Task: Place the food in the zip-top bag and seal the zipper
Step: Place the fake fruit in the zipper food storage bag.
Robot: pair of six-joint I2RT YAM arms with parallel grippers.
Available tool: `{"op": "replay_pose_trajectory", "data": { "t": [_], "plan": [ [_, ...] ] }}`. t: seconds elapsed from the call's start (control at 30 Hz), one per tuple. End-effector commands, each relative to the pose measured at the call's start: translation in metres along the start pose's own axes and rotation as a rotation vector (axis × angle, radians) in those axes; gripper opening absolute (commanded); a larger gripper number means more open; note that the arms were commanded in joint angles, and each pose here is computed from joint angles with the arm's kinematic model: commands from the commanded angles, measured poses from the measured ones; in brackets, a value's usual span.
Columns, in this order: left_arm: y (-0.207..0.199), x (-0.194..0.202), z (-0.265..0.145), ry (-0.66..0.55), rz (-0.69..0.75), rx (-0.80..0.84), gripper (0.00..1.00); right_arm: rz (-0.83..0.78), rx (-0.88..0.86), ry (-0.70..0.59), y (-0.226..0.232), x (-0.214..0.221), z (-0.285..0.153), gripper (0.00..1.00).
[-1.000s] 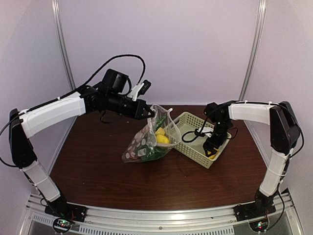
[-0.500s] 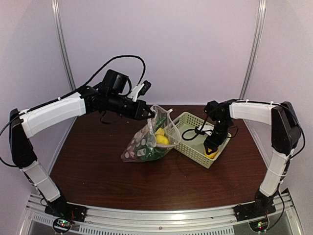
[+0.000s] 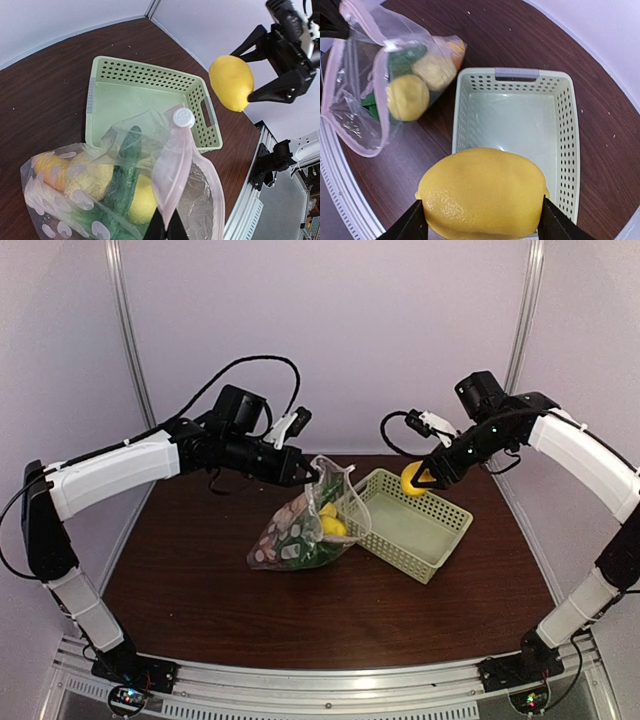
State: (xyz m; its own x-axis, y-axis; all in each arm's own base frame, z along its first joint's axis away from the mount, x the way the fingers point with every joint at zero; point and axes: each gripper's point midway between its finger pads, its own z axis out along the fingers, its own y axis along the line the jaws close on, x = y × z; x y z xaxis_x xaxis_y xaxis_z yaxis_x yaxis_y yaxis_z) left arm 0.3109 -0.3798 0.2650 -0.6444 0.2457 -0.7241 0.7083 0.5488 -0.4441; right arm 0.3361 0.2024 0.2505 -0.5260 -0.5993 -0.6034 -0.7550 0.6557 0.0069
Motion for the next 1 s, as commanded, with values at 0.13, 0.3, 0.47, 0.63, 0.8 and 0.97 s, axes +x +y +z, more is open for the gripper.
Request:
{"op": "replay_pose_trajectory", "data": {
  "t": [0.13, 0.3, 0.47, 0.63, 0.8, 0.97],
  "plan": [
    [-0.005, -0.012, 0.008, -0.034, 0.002, 0.036, 0.0, -0.118, -0.283, -0.298, 0.082, -0.065, -0.029, 0.64],
    [-0.007, -0.015, 0.008, -0.038, -0.002, 0.045, 0.0, -0.181, -0.467, -0.319, 0.139, -0.078, -0.023, 0.65],
    [-0.013, -0.018, 0.003, -0.044, 0.004, 0.068, 0.0, -0.192, -0.547, -0.264, 0.161, -0.077, 0.001, 0.65],
    [-0.028, -0.023, -0.011, -0.06, 0.029, 0.112, 0.0, -0.181, -0.52, -0.239, 0.156, -0.077, 0.023, 0.65],
    [-0.046, -0.026, -0.025, -0.064, 0.057, 0.182, 0.0, -0.171, -0.439, -0.249, 0.143, -0.086, 0.035, 0.65],
    [-0.066, -0.033, -0.039, -0.082, 0.075, 0.263, 0.0, -0.181, -0.35, -0.246, 0.135, -0.089, 0.042, 0.65]
  ]
}}
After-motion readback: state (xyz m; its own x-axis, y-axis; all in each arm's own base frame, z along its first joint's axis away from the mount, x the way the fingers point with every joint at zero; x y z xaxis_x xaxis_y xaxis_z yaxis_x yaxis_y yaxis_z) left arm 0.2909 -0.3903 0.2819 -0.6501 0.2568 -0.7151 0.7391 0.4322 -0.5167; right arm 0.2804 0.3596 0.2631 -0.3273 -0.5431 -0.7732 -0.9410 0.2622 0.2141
